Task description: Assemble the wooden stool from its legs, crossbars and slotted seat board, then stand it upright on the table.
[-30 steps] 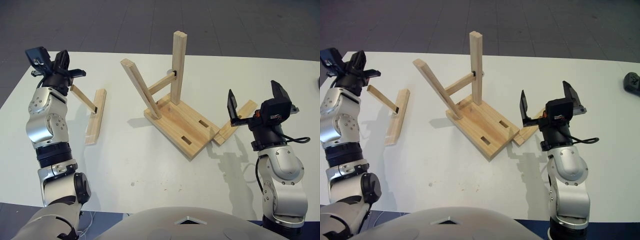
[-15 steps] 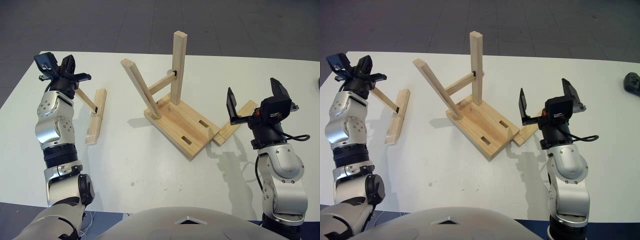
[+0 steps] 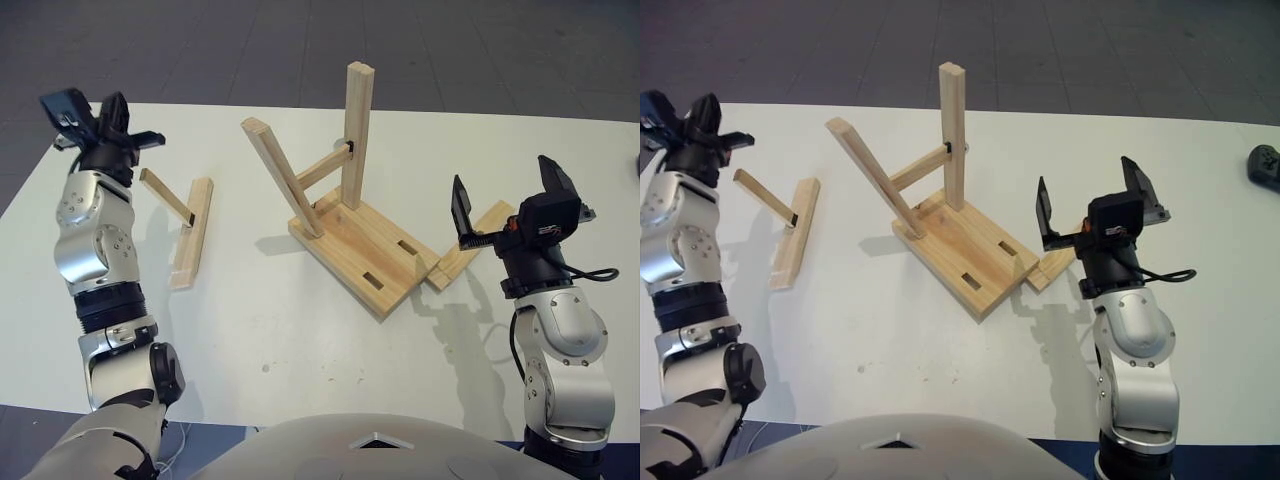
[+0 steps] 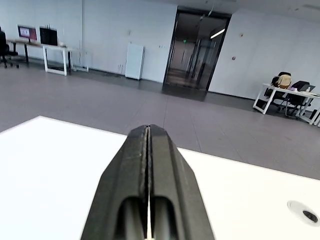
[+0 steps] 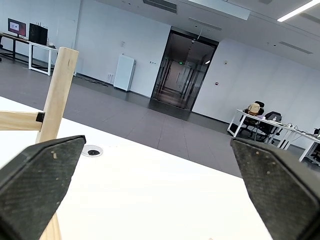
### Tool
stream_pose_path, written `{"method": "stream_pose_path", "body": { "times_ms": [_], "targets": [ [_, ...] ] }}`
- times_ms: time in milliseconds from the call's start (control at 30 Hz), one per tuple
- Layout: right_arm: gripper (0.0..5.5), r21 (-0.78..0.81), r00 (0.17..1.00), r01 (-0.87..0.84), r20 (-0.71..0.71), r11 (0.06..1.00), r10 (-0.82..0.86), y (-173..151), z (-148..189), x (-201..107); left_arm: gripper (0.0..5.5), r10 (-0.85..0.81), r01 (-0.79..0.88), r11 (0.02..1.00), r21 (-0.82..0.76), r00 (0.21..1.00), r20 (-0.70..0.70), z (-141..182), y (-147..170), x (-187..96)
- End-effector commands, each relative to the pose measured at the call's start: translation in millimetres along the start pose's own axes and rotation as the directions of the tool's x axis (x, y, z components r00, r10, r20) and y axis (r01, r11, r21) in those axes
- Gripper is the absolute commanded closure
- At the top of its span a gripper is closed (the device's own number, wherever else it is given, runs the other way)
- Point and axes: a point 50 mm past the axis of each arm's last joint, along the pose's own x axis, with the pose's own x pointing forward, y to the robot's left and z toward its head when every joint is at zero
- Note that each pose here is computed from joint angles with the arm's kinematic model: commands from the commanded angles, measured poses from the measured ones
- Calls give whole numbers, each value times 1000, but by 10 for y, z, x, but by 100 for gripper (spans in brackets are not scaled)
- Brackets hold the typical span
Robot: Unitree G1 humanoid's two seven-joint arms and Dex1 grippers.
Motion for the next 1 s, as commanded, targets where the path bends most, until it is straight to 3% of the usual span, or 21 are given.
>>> {"method": "stream_pose_path", "body": {
  "times_ms": [33,267,633,867,1000],
  "targets": [
    [10,1,1000,-6,-12,1000,6,3,-1,-12,547,44,-55,997,-45,976,-214,-579,71,-157],
    [10,4,1000,-10,-15,1000,10,12,-3,-16,547,45,-55,997,-54,984,-174,-487,105,-143],
    [10,5,1000,-19,-17,1000,19,30,-13,-5,547,-21,26,998,-58,996,87,320,-74,90],
    [10,5,1000,-20,-15,1000,20,39,-12,-8,547,-39,44,998,-54,994,99,346,-134,115],
    [10,-1,999,-29,-14,1000,29,42,-8,1,547,-19,19,998,-66,1000,1,47,-129,79]
  ]
}}
